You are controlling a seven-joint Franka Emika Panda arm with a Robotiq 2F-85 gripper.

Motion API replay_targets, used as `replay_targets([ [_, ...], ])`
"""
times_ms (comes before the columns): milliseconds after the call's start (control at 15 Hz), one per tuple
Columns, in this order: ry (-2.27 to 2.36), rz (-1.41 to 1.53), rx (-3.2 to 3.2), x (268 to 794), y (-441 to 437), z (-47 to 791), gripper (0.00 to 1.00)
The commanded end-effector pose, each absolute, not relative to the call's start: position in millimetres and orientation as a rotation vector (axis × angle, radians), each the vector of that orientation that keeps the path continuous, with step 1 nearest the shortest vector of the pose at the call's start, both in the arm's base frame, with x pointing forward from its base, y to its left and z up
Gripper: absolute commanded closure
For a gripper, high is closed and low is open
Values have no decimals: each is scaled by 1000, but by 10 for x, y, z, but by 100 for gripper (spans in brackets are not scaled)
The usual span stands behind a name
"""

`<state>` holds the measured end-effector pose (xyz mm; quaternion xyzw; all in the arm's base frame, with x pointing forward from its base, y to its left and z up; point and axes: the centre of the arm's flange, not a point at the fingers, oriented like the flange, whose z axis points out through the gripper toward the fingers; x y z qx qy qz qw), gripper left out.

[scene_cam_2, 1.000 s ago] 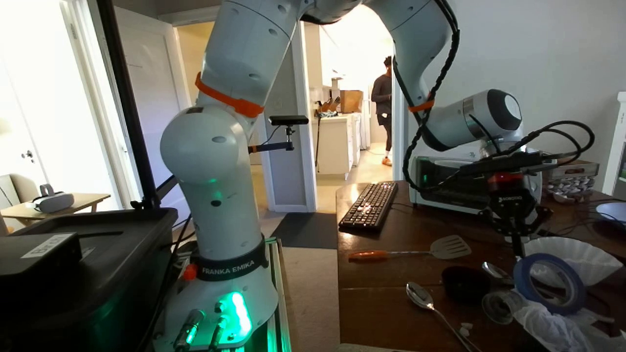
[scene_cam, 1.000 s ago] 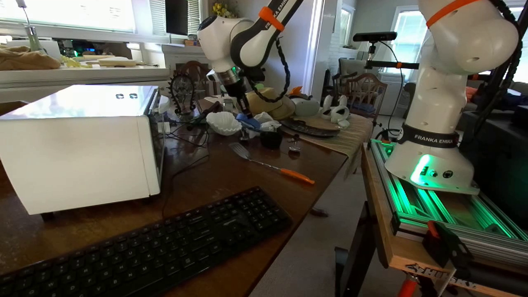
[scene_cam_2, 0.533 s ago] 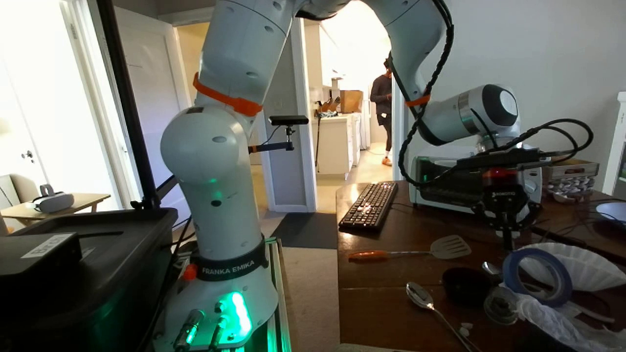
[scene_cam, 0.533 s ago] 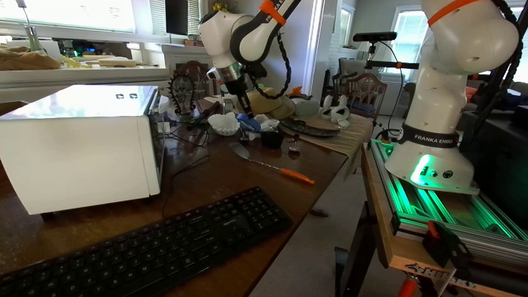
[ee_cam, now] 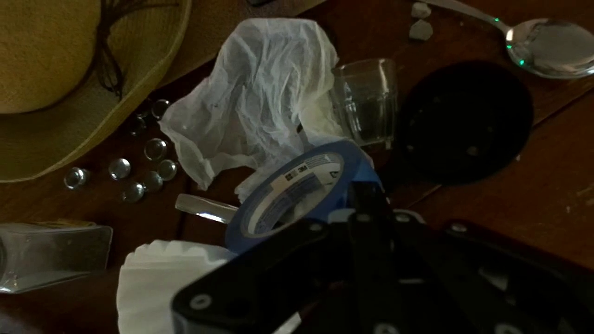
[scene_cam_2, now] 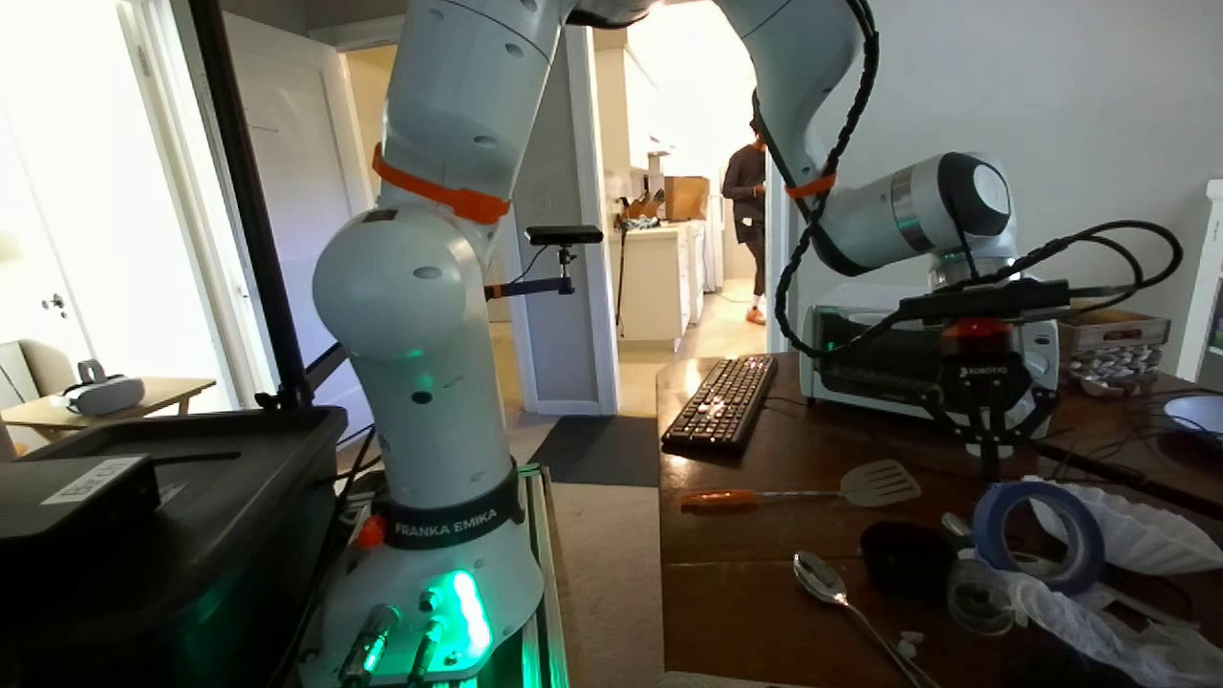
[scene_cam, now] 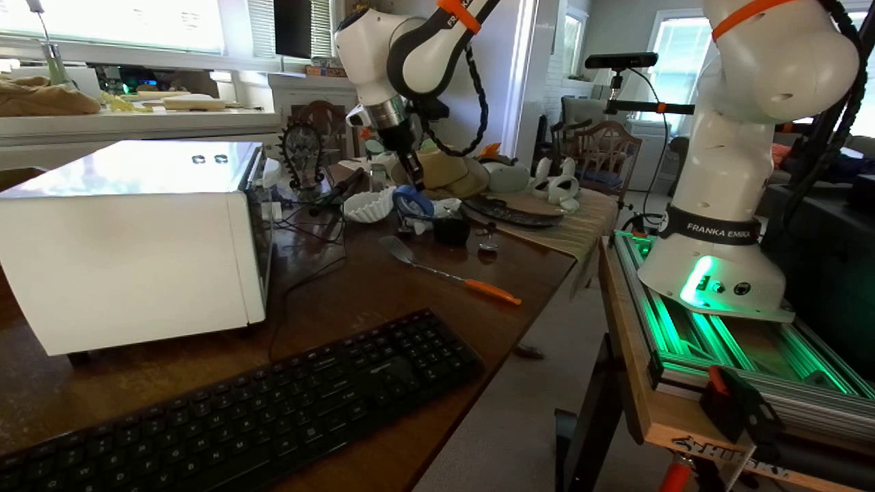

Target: Put the blue masking tape on the table.

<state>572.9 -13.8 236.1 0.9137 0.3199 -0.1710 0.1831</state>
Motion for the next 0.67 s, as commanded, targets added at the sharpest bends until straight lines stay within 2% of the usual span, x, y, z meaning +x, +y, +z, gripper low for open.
replay_targets([
  [0,947,-491,2593,5621,-179,2469,100],
  [600,1083,-528,2525,5428,-11,2309,100],
])
